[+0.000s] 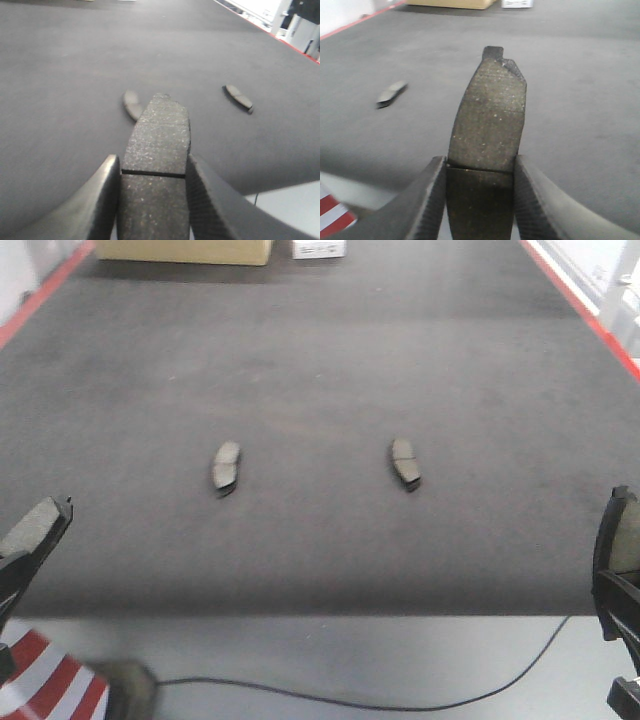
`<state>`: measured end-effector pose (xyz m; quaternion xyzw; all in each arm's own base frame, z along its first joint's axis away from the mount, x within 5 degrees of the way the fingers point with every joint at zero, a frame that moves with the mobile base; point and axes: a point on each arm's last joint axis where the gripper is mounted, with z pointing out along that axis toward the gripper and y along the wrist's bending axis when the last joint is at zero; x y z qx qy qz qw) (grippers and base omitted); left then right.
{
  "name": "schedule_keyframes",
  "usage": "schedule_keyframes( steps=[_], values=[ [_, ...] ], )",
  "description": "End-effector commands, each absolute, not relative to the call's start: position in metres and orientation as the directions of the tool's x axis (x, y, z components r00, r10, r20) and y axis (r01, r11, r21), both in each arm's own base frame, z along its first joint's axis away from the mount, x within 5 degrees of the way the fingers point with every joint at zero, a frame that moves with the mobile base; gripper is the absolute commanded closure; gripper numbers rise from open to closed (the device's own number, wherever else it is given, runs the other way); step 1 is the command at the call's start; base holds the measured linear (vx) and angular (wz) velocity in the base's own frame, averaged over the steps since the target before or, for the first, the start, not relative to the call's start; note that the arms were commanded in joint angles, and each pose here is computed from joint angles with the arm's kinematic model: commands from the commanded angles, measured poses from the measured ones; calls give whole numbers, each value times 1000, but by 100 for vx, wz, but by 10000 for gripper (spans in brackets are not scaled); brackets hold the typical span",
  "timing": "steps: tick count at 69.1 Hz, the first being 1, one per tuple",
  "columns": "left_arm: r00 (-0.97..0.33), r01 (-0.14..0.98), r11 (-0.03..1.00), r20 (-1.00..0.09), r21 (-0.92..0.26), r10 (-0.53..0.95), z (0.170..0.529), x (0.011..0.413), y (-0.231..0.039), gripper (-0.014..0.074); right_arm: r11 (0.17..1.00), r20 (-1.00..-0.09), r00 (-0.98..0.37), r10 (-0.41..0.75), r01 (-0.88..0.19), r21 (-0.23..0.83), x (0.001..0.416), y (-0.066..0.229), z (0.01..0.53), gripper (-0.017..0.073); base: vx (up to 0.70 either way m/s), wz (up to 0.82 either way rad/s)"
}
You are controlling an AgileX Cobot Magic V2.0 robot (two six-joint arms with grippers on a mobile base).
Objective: Move and align brake pads A on conveyor
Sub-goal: 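Approach the conveyor belt holding both pads above its surface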
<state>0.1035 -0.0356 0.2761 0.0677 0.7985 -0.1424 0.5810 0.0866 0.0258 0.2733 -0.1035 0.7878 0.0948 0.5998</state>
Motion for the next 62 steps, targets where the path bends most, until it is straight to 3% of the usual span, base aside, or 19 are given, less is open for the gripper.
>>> schedule_keyframes(
  steps=[1, 30, 62],
  values=[
    [-207, 305, 939, -974, -156, -95, 295, 106, -38, 486, 954, -989, -140, -36, -301, 8, 88, 28, 293, 557, 26, -29],
    [-207, 305, 939, -974, -156, -95, 295, 106, -38, 486, 954, -989, -140, -36, -301, 8, 88, 28, 293, 557, 25, -17],
    [-207, 305, 939, -974, -156, -95, 295, 106, -38, 486, 954, -989, -144, -37, -300, 8, 88, 28, 292, 557, 19, 15]
  ],
)
